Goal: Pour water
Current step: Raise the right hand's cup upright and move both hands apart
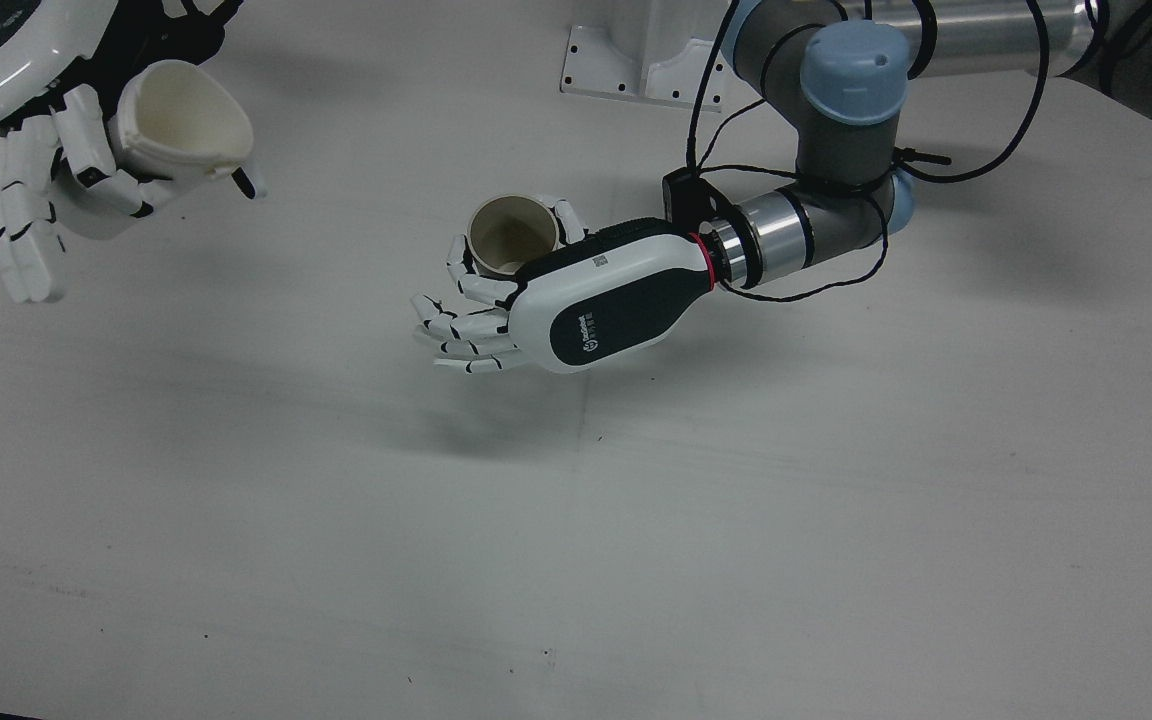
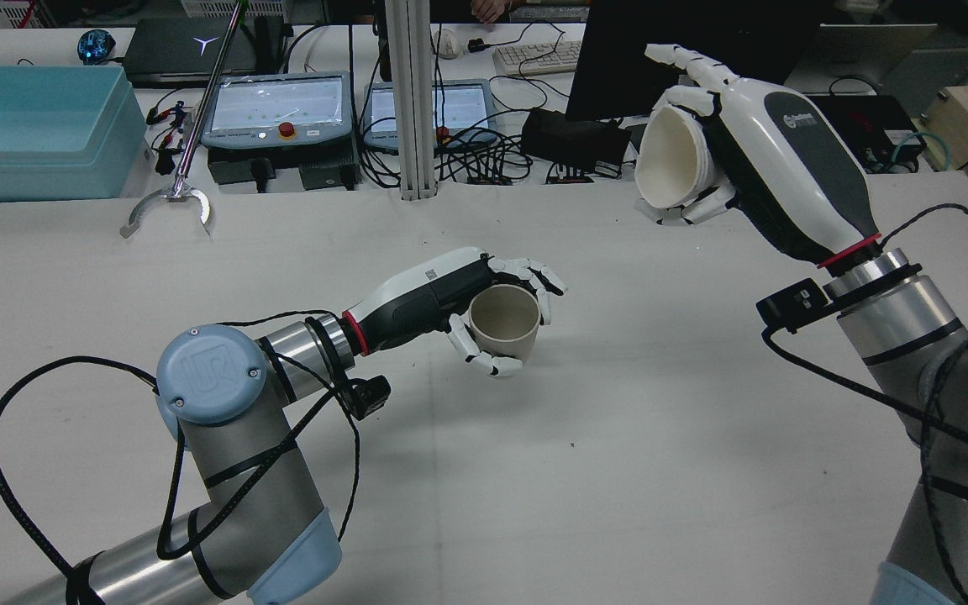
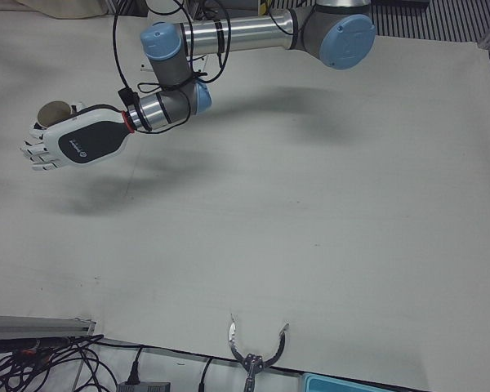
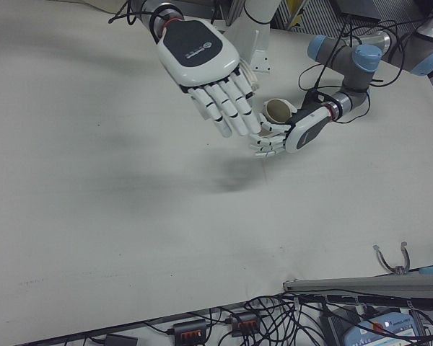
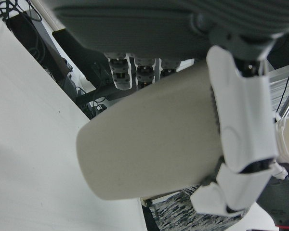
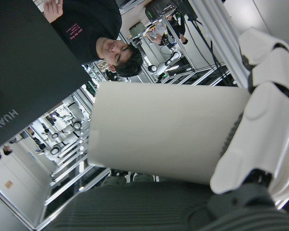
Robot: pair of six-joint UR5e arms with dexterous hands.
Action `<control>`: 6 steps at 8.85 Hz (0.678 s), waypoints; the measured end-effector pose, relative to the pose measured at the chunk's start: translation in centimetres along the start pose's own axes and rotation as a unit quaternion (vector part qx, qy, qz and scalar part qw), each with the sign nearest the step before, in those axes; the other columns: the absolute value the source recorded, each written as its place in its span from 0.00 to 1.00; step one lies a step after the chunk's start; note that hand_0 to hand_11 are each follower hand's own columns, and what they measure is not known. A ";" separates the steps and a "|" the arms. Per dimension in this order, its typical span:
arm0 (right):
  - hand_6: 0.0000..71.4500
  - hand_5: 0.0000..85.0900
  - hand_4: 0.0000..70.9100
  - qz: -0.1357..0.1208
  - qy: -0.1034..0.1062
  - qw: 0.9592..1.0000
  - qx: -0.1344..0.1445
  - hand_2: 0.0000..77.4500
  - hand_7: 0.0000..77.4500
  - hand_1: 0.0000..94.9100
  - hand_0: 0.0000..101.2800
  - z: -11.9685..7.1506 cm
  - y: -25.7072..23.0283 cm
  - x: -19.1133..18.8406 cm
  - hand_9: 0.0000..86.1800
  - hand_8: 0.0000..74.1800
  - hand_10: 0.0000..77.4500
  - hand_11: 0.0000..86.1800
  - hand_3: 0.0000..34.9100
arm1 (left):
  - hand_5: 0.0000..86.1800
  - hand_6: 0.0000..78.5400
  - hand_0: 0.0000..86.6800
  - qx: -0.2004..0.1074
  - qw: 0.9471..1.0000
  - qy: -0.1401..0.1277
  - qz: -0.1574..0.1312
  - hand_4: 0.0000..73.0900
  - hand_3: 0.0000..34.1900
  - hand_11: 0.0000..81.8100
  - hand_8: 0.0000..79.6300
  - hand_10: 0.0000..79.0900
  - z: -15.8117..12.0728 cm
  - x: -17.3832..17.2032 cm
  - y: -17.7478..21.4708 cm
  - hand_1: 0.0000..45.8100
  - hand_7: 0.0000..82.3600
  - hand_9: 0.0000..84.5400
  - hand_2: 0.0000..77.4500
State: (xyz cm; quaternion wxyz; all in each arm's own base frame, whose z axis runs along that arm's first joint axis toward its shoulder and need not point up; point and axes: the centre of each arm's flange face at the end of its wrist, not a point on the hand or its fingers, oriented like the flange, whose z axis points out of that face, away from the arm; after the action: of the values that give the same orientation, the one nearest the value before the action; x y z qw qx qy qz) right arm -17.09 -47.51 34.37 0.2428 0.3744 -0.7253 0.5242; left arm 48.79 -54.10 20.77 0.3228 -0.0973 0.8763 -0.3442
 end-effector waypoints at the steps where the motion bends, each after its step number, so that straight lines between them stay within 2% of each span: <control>1: 0.18 0.75 0.46 0.049 0.012 0.999 0.021 0.34 0.21 0.14 0.47 0.3 -1.9 1.9 0.22 0.15 0.18 0.25 0.00 | 0.44 0.22 0.66 0.019 1.000 0.007 0.007 0.69 0.01 0.17 0.19 0.10 -1.5 2.0 -3.0 0.30 0.38 0.26 0.49; 3: 0.18 0.75 0.46 0.095 0.020 0.994 0.053 0.36 0.23 0.14 0.47 0.2 -5.7 3.3 0.22 0.16 0.18 0.26 0.00 | 0.44 0.22 0.66 0.058 0.998 0.017 0.017 0.69 0.01 0.17 0.19 0.10 -6.6 3.9 -10.0 0.30 0.38 0.26 0.49; 5: 0.18 0.75 0.46 0.123 0.035 0.988 0.081 0.36 0.23 0.14 0.47 -1.4 -9.4 5.2 0.22 0.16 0.18 0.25 0.00 | 0.44 0.22 0.66 0.099 0.995 0.026 0.019 0.69 0.01 0.17 0.19 0.10 -12.6 4.7 -17.0 0.30 0.38 0.26 0.49; 6: 0.18 0.75 0.46 0.144 0.049 0.983 0.100 0.36 0.23 0.14 0.47 -2.4 -11.5 7.2 0.22 0.16 0.18 0.25 0.00 | 0.44 0.22 0.66 0.121 0.992 0.032 0.015 0.69 0.01 0.17 0.19 0.10 -16.0 5.3 -20.4 0.30 0.38 0.26 0.49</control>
State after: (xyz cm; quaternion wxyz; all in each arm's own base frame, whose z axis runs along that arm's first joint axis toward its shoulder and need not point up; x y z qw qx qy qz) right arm -12.36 -49.33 47.21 0.1616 0.2623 -0.7031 0.6409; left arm 33.53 -62.75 40.57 0.3091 -0.0329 0.8393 -0.4459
